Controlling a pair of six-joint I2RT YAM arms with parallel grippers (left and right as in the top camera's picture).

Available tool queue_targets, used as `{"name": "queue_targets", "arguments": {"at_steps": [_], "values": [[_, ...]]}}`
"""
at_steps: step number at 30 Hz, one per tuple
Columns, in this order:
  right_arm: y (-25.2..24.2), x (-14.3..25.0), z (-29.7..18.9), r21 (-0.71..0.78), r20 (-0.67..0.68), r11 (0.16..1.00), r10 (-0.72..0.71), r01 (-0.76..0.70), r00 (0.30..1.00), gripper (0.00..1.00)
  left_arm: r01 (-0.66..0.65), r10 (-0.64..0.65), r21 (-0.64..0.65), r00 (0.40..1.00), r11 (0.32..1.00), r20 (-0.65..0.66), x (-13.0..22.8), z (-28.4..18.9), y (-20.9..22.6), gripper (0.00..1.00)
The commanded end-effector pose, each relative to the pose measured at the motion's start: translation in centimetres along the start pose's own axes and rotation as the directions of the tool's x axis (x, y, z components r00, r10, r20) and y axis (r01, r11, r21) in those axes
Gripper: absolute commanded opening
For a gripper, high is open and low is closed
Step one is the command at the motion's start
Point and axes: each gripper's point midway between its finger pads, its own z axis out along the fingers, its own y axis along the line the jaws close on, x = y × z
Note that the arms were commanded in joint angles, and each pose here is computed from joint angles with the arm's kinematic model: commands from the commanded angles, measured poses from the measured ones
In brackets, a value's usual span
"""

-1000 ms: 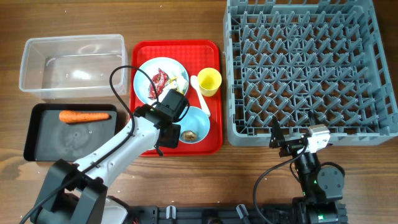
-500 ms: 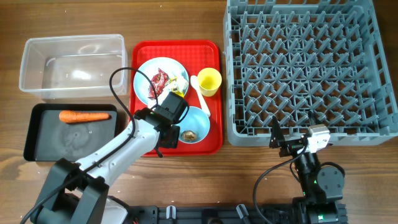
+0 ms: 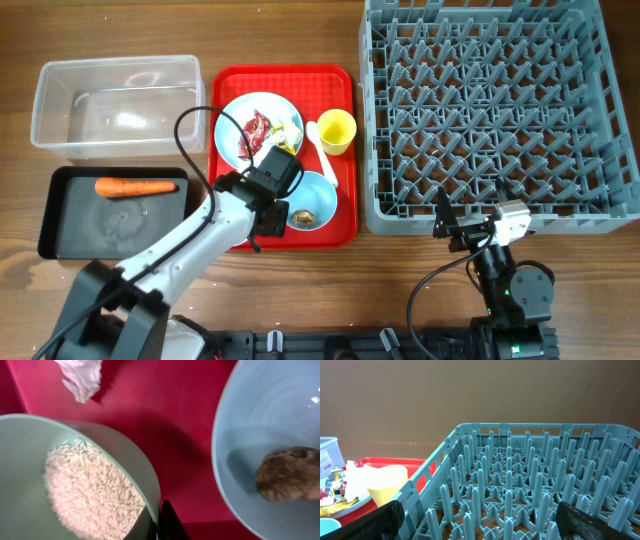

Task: Sort waste into correct bins and load items into the dishwasher rack
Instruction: 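Lift the green bowl and carry it over the black tray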

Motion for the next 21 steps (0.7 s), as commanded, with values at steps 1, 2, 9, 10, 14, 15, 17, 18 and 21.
{"name": "queue_targets", "arguments": {"at_steps": [1,2,9,10,14,15,17,18,21], "values": [[-0.1,-0.1,0.0,0.007,0.006,1.0,0.014,-0.014,1.0,1.0,0.006,-0.01,0.03,0.989,1.0,0.149,-3.7,-4.8,0.2,0.04],[-0.1,-0.1,0.0,0.007,0.006,1.0,0.014,-0.014,1.0,1.0,0.026,-0.032,0.037,0.984,0.999,0.175,-4.3,-5.8,0.7,0.04],[-0.1,-0.1,0.0,0.007,0.006,1.0,0.014,-0.014,1.0,1.0,0.313,-0.319,0.065,0.907,0.947,0.275,-6.0,-9.3,9.1,0.04],[-0.1,-0.1,0.0,0.007,0.006,1.0,0.014,-0.014,1.0,1.0,0.374,-0.382,0.084,0.879,0.924,0.286,-6.0,-9.7,10.9,0.04],[-0.1,-0.1,0.0,0.007,0.006,1.0,0.013,-0.013,1.0,1.0,0.545,-0.564,0.156,0.759,0.824,0.325,-5.6,-10.9,16.3,0.04],[-0.1,-0.1,0.0,0.007,0.006,1.0,0.014,-0.014,1.0,1.0,0.578,-0.599,0.169,0.729,0.798,0.331,-5.5,-11.1,17.5,0.04],[-0.1,-0.1,0.0,0.007,0.006,1.0,0.014,-0.014,1.0,1.0,0.65,-0.667,0.182,0.66,0.738,0.347,-4.9,-11.2,20.4,0.04],[-0.1,-0.1,0.0,0.007,0.006,1.0,0.014,-0.014,1.0,1.0,0.688,-0.701,0.186,0.619,0.701,0.354,-4.4,-11.3,21.9,0.04],[-0.1,-0.1,0.0,0.007,0.006,1.0,0.014,-0.014,1.0,1.0,0.742,-0.767,0.244,0.522,0.624,0.373,-4.1,-11.6,24.7,0.04]]}}
